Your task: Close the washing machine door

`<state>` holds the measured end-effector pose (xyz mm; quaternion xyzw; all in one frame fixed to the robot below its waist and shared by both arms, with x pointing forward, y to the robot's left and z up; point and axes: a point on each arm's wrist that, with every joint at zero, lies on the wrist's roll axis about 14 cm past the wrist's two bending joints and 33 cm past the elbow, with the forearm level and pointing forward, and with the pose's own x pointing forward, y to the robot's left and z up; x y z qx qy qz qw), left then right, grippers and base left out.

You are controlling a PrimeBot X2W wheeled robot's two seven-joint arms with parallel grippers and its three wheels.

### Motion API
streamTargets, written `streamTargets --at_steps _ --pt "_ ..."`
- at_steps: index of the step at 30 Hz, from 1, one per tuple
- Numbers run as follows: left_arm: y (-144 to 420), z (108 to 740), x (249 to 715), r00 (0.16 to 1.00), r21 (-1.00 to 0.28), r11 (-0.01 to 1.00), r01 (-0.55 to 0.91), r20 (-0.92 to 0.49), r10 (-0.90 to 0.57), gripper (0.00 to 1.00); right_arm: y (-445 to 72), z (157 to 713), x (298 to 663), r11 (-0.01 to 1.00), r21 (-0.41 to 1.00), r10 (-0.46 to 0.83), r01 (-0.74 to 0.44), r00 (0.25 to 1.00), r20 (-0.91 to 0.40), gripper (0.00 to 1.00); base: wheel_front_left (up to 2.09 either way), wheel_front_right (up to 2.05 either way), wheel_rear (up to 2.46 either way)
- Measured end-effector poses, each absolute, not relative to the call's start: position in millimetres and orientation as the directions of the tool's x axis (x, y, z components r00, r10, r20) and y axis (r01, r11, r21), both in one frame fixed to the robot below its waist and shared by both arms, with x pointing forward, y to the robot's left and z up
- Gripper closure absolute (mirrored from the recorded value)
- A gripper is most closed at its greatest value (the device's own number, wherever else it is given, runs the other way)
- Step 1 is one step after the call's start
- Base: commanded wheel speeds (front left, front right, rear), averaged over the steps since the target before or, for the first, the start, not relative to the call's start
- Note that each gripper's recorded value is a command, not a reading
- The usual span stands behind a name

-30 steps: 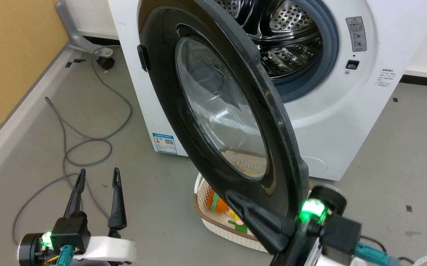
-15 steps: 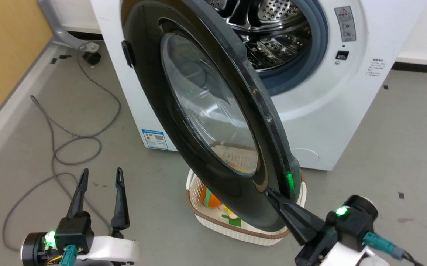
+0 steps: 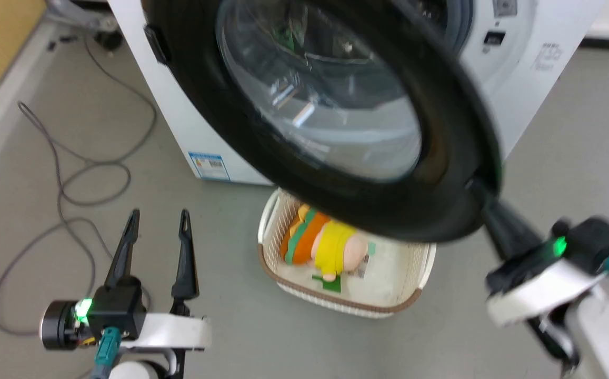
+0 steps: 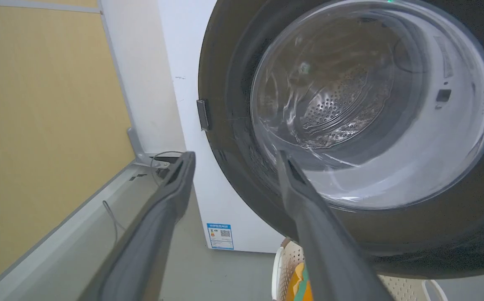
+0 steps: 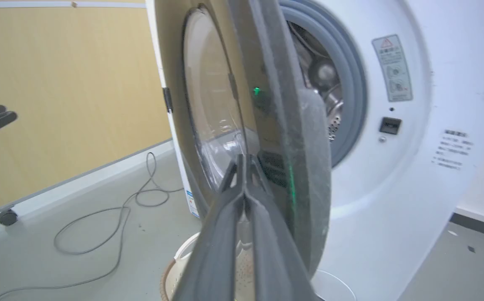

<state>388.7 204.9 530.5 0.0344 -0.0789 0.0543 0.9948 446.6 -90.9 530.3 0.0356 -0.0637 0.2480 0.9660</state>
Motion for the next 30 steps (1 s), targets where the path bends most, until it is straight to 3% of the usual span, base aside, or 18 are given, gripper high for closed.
streamTargets --at_steps 15,30 --pt "192 506 441 0.99 0.06 0.995 -0.074 0.122 0.066 0.0 -148 502 559 0.951 -0.003 0.307 -0.308 0.948 0.083 1.0 0.0 0.0 0.0" --pt "197 491 455 0.992 0.072 0.993 -0.091 0.098 0.084 0.0 -163 490 628 0.971 -0.014 0.239 -0.238 0.97 0.043 1.0 0.0 0.0 0.0"
